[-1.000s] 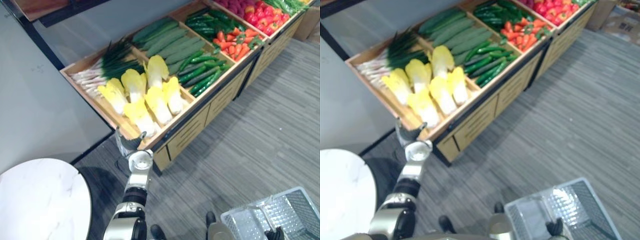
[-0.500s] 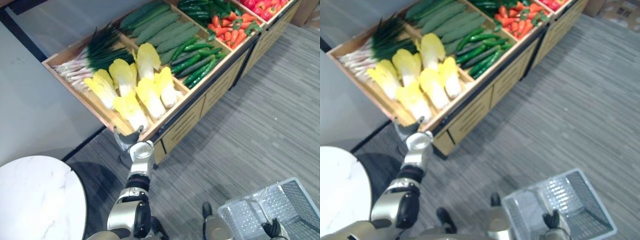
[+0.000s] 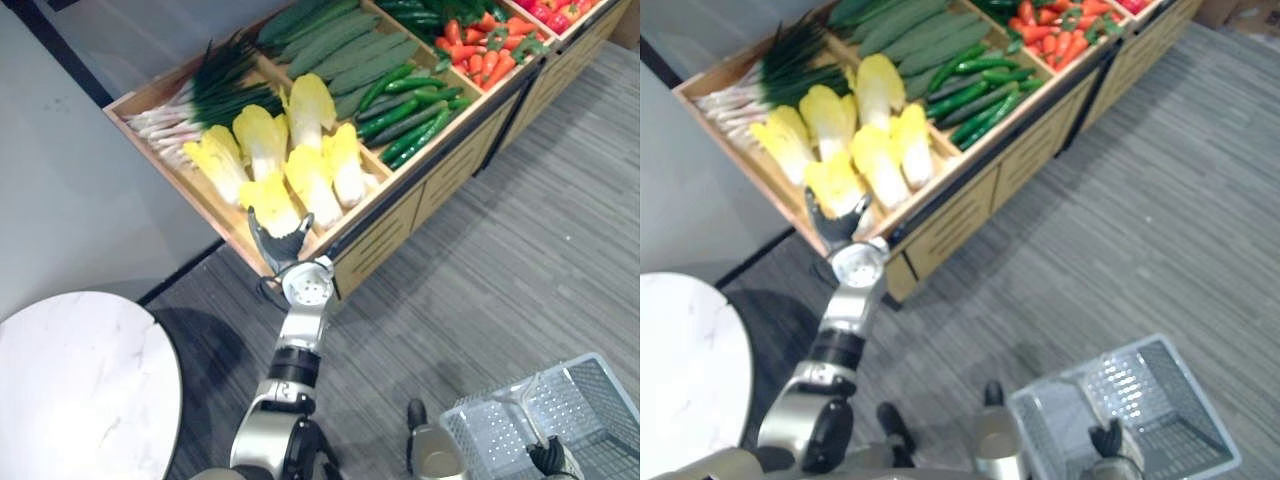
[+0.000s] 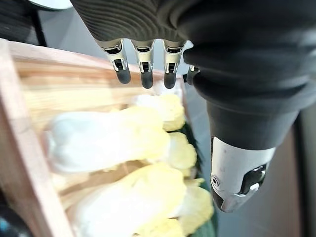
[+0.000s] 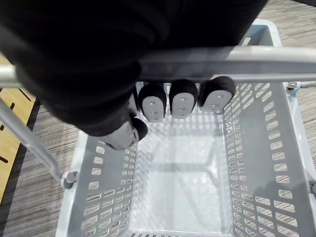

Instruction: Pick vegetable in the basket

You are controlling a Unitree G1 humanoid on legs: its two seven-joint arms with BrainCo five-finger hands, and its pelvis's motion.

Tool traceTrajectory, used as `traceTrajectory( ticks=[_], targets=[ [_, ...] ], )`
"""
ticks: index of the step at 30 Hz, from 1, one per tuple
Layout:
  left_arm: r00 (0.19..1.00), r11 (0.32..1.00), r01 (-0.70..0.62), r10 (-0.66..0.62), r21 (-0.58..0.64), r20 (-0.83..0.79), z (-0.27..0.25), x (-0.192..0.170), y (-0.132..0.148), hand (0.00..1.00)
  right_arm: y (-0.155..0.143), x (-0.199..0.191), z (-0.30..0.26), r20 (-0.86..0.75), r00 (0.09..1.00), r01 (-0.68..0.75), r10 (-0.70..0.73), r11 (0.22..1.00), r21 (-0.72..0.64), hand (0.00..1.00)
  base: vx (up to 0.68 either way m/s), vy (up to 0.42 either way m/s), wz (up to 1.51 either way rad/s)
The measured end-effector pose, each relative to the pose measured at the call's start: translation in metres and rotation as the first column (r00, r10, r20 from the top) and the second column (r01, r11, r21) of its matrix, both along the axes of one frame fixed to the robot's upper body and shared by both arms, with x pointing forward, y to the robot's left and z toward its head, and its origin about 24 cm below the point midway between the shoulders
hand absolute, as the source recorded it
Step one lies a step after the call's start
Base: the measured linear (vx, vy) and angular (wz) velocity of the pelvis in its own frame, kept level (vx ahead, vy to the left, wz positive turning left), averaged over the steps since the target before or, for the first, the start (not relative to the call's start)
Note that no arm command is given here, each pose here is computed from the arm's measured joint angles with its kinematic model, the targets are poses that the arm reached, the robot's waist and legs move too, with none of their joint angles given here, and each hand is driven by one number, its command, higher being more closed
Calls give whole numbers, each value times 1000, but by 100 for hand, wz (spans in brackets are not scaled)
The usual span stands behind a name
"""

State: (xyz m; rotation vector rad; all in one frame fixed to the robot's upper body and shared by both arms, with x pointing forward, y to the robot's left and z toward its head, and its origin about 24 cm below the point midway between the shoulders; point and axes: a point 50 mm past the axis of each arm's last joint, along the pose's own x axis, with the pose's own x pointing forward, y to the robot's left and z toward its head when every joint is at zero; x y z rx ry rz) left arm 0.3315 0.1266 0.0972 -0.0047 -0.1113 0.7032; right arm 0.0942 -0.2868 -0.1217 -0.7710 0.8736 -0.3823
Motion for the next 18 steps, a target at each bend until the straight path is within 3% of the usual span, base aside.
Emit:
traceTrajectory(
  ticks=[8,11,14,18],
  targets=[
    [988,986,-41,64,165,-138,-57,-62,48,0,-5,-12,-4,-33,997,66,-65,998,10,100,-19,11,21],
    [955,980,-59,110,189,-277,-90,-89,69,0,-5,-14,-4,-40,997,71,-71,997,11,100,-59,31,21],
    [870,974,-63,159,216,-466,-132,-115,86,0,-4,-14,-5,-41,997,69,-68,997,15,100,-72,41,-3],
    [658,977,-108,211,186,-723,-191,-174,108,0,-5,-20,-7,-59,994,89,-87,996,23,100,-1,18,-11]
  ],
)
